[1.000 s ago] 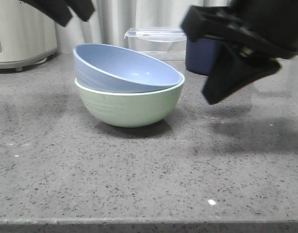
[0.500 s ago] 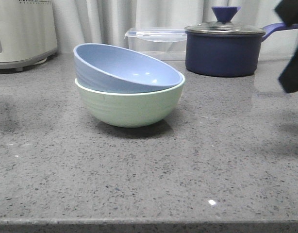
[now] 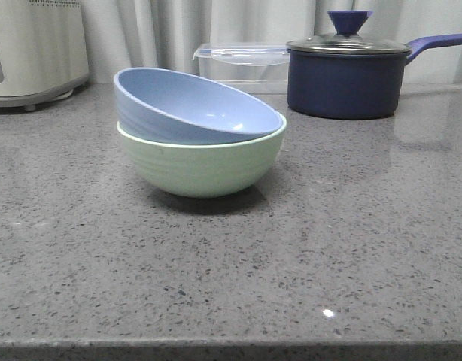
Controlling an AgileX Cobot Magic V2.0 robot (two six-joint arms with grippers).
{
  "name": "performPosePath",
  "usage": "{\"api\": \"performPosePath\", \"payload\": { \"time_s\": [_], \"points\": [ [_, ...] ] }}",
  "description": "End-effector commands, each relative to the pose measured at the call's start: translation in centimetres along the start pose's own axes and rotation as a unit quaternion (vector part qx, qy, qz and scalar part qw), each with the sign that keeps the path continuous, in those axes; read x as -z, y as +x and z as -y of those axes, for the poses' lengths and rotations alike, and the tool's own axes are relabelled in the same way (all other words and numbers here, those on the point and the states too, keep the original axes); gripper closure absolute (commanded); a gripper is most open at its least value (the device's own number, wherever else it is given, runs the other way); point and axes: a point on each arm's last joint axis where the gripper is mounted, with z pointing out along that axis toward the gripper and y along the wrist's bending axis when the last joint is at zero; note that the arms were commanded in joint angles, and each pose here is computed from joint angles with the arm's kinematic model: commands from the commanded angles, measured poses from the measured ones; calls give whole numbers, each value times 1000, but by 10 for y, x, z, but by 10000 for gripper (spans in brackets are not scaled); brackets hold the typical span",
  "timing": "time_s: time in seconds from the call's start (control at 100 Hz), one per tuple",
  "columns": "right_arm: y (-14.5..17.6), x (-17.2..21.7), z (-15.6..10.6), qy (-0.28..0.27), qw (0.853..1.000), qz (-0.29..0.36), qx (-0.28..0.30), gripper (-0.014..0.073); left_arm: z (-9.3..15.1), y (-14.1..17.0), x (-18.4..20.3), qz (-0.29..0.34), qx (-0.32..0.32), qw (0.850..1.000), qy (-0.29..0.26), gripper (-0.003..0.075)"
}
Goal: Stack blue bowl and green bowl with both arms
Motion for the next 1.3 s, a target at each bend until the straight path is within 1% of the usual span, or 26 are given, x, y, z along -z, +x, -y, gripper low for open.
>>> {"api": "performPosePath", "payload": {
  "time_s": [0.0,0.13,0.38,0.49,1.29],
  "points": [
    [-10,16,-1,-8,996,87,6,663,0,-4,12,78,-1,997,-8,741],
    [1,31,1,-9,991,131,19,663,0,15,18,102,-2,995,-10,741],
    [22,46,5,-15,986,166,25,663,1,46,29,127,-4,992,-10,741],
    [26,48,5,-15,986,166,26,663,1,53,32,139,-6,990,-11,741],
    [27,47,5,-15,987,159,26,663,2,55,33,137,-7,990,-10,741]
  ]
}}
